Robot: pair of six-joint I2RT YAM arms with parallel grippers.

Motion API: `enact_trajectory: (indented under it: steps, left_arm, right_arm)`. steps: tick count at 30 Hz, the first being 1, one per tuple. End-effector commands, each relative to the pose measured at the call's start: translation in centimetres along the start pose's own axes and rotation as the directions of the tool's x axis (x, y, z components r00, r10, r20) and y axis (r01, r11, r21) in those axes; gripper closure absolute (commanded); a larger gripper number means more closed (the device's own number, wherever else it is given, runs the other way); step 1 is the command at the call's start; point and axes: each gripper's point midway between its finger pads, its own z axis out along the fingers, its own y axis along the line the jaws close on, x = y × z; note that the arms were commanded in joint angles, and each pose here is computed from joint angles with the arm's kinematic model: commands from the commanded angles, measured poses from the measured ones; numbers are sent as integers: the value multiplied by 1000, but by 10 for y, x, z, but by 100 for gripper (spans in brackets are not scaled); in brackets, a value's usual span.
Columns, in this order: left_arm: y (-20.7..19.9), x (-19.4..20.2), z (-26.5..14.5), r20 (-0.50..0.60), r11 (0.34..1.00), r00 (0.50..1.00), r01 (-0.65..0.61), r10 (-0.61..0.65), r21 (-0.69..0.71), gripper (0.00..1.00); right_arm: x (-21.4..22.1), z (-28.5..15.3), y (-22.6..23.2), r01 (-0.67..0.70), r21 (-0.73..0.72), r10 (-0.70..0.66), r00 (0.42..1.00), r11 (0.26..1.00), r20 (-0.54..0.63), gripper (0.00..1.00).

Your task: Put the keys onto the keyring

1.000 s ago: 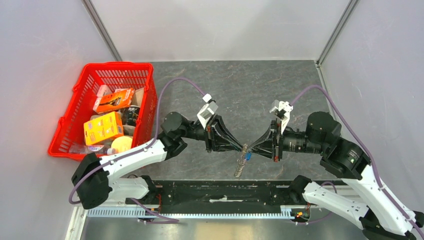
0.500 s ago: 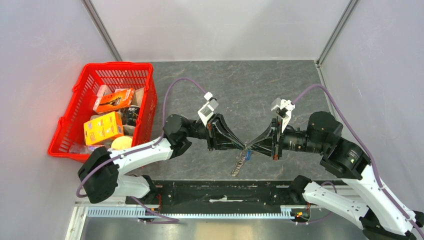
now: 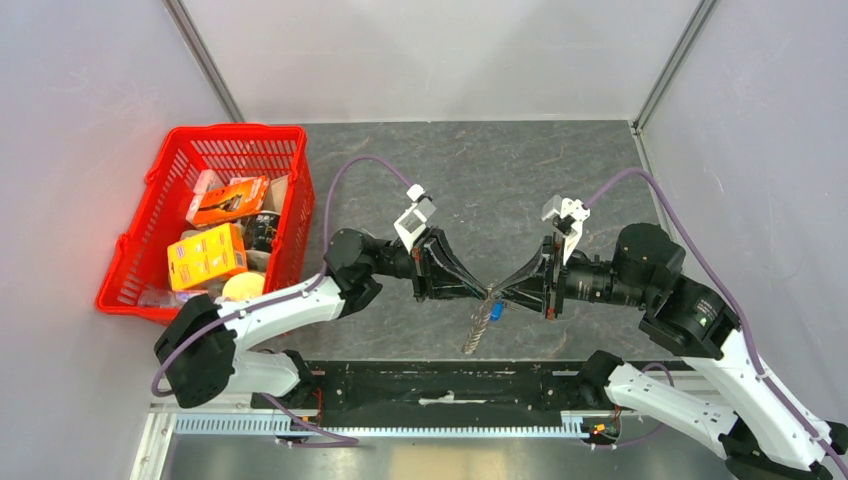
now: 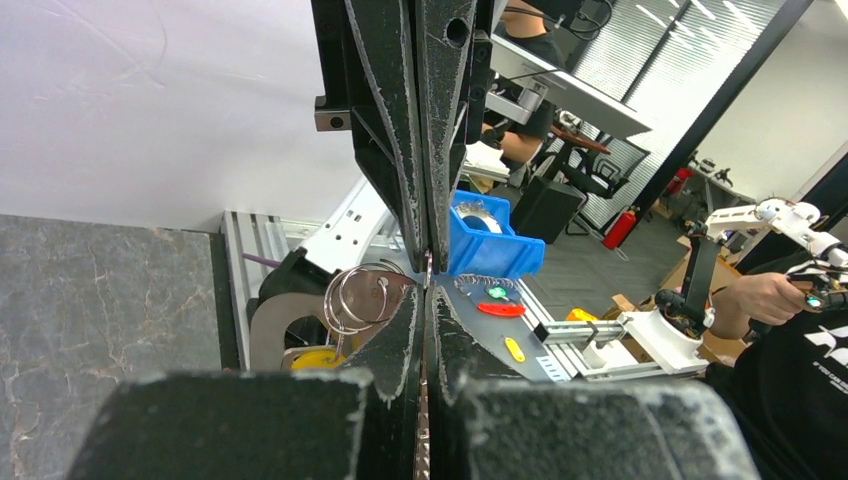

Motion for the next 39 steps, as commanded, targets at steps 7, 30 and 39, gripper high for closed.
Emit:
enact_trajectory:
  steps: [7,30,39]
  left_arm:
    - [-14,1,-7,-64,998,996,-58,57,-14,98]
    - [-7,44,-35,-239,990,969,-96,69,-103,98]
    - [-7,45,-47,-305,972,947,-159,101,-171,98]
  right_arm:
    - [18,-4,-5,13,12,-13,999,1000,-31,54]
    - [92,-4,-132,-105,649,303,931,753,-201,44]
    - [150,14,-194,-59,816,423,875,575,-236,47]
